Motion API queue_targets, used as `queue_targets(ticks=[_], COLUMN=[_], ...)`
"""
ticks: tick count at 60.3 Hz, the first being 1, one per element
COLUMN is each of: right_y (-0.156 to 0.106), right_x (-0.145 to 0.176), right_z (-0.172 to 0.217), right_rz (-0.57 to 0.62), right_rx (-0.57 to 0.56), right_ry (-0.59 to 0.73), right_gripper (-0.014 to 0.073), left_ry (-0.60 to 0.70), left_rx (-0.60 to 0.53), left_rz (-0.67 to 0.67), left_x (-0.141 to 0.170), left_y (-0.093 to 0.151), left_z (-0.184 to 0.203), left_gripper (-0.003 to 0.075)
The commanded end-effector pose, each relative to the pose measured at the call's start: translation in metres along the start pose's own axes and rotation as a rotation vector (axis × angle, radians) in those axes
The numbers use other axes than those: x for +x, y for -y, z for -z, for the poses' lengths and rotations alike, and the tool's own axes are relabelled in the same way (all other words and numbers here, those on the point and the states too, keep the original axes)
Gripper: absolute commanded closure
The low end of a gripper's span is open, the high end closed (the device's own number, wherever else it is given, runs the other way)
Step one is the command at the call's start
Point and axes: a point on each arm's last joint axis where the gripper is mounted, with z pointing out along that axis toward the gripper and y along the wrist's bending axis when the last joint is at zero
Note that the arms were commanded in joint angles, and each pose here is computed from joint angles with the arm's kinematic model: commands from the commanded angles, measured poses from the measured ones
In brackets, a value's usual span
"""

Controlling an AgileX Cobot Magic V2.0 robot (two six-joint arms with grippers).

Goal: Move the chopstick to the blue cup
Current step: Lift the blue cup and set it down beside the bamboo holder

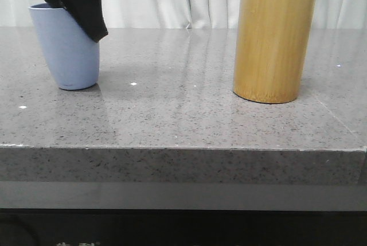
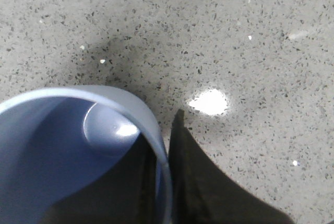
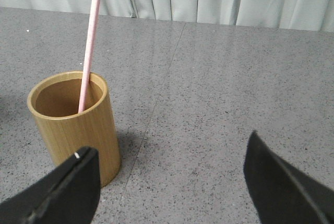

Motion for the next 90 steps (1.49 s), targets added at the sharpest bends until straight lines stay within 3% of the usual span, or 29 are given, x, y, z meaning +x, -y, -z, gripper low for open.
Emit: queue_targets(ticks=[1, 9, 23, 35, 49, 56, 75, 90], right_y=[0.000, 0.000, 0.000, 0.000, 0.000, 0.000, 0.000, 0.000], right_x=[-0.017, -0.017, -0.016, -0.016, -0.015, -0.014, -0.014, -0.014], right_z=[0.004, 0.004, 0.003, 0.003, 0.003, 0.003, 0.003, 0.003], right_rz=[-0.001, -0.001, 0.000, 0.000, 0.000, 0.000, 0.000, 0.000], right_rx=[0.010, 0.009, 0.008, 0.008, 0.007, 0.006, 0.006, 0.005], right_ry=[0.102, 0.095, 0.084, 0.084, 0.075, 0.069, 0.068, 0.064], right_gripper=[0.0017, 0.0017, 0.0017, 0.0017, 0.0017, 0.0017, 0.0017, 0.0017], left_ry=[0.086, 0.113, 0.203, 0.155, 0.090, 0.092, 0.092, 0.182], left_rx=[0.015, 0.036, 0.106, 0.147, 0.154, 0.154, 0.154, 0.169], left_rz=[-0.004, -0.048, -0.169, -0.224, -0.221, -0.221, -0.221, -0.220], left_x=[-0.004, -0.011, -0.021, -0.026, -0.031, -0.031, -0.031, -0.026], left_y=[0.009, 0.025, 0.076, 0.102, 0.110, 0.110, 0.110, 0.109], left_z=[0.032, 0.054, 0.076, 0.054, 0.026, 0.026, 0.026, 0.064], left_gripper=[0.0739, 0.0739, 0.0738, 0.0738, 0.0729, 0.0643, 0.0283, 0.0253])
